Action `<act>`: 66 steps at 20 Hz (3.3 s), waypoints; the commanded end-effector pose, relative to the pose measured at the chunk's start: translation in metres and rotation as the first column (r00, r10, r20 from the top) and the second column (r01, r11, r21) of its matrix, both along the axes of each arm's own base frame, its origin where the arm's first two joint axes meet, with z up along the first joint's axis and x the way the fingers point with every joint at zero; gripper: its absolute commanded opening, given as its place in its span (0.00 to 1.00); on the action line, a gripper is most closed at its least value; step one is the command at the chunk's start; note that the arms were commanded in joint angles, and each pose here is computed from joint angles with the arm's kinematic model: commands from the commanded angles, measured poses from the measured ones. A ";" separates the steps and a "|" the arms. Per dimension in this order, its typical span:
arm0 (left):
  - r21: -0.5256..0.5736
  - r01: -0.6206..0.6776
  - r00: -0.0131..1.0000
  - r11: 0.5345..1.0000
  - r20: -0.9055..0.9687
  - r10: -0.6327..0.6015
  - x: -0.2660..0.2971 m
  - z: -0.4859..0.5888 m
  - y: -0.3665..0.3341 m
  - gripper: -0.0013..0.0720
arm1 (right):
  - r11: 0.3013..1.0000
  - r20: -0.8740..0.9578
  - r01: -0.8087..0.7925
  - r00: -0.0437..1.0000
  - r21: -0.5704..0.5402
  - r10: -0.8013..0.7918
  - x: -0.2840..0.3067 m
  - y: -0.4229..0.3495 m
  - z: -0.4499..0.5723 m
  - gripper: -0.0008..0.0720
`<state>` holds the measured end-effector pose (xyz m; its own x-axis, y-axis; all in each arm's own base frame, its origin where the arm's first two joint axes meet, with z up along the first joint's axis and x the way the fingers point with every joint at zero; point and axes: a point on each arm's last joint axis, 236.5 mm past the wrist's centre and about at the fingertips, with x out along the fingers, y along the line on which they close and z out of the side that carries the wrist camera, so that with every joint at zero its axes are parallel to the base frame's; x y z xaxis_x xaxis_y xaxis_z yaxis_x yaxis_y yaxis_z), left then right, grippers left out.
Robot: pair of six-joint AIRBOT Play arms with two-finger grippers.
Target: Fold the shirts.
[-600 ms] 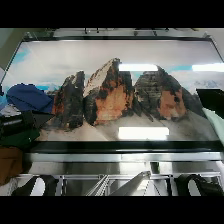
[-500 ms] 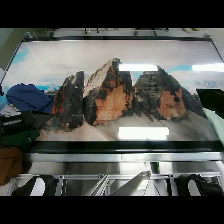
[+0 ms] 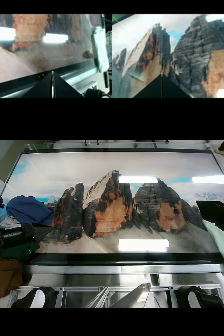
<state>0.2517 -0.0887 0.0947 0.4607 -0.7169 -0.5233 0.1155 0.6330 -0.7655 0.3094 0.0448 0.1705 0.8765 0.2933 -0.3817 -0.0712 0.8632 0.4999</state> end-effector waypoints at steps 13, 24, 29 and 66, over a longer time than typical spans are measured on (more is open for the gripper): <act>0.275 -0.262 0.948 0.925 0.254 0.193 0.060 0.052 0.074 1.00 | 0.997 0.069 0.068 0.995 0.030 -0.070 0.015 -0.014 0.014 0.05; 0.781 -0.263 0.883 0.566 -0.041 0.467 0.091 0.001 0.290 1.00 | 0.993 -0.097 0.065 0.994 0.102 -0.055 0.040 -0.013 -0.036 0.74; 0.651 -0.147 0.891 0.745 -0.239 0.385 0.145 -0.094 0.284 1.00 | 0.975 -0.207 0.082 0.978 0.206 -0.038 0.058 -0.008 -0.071 0.74; 0.355 0.808 0.587 0.471 -0.408 -0.699 0.072 -0.065 -0.208 1.00 | 0.942 -0.345 -0.184 0.897 0.279 0.277 0.021 0.049 -0.105 0.78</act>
<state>0.3556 -0.3063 0.0388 -0.2009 -0.5120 -0.8352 0.6439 0.5735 -0.5064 0.3468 0.0785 0.0813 0.6747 0.5223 -0.5215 -0.0039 0.7091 0.7051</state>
